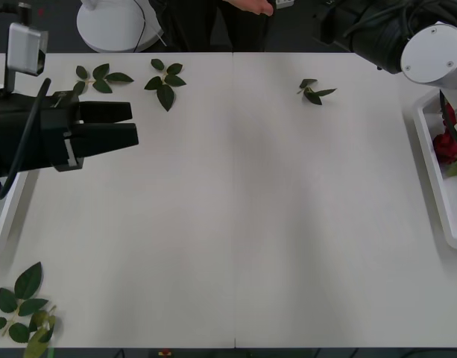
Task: Place the red flowers into the right box and the blue flowers into the left box. If a person shows an open palm, hand one flower to the person first, then continue sorting.
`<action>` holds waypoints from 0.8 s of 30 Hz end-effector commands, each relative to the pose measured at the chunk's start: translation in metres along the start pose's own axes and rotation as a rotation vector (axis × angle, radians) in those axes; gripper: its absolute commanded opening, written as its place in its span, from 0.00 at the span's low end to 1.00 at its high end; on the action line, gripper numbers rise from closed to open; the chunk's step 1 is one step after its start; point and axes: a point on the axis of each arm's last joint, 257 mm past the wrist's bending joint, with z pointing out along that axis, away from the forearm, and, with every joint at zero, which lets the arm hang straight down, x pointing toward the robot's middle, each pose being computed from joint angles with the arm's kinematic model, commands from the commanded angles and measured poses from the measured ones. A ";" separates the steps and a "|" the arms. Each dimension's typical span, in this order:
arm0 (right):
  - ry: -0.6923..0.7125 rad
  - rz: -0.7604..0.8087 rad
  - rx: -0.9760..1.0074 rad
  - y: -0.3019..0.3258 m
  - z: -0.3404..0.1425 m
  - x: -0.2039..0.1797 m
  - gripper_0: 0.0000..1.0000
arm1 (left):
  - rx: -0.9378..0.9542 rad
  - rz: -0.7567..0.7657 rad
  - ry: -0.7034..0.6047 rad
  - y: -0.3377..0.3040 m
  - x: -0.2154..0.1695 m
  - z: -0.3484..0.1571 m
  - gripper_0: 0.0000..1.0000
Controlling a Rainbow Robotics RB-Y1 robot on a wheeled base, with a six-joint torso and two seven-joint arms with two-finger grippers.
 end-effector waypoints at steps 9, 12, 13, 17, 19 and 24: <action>-0.183 -0.118 0.117 0.008 0.043 -0.077 0.00 | 0.053 0.172 0.131 0.015 0.016 -0.053 1.00; -0.192 -0.121 0.135 0.006 0.047 -0.079 0.00 | 0.055 0.148 0.148 0.013 0.018 -0.056 1.00; -0.197 -0.118 0.138 0.007 0.049 -0.080 0.00 | 0.057 0.138 0.160 0.012 0.019 -0.058 1.00; -0.206 -0.120 0.142 0.009 0.052 -0.085 0.00 | 0.059 0.133 0.172 0.011 0.019 -0.060 1.00; -0.207 -0.125 0.143 0.009 0.052 -0.085 0.00 | 0.062 0.132 0.171 0.010 0.018 -0.061 1.00; -0.212 -0.137 0.143 0.012 0.053 -0.086 0.00 | 0.068 0.125 0.168 0.010 0.020 -0.062 1.00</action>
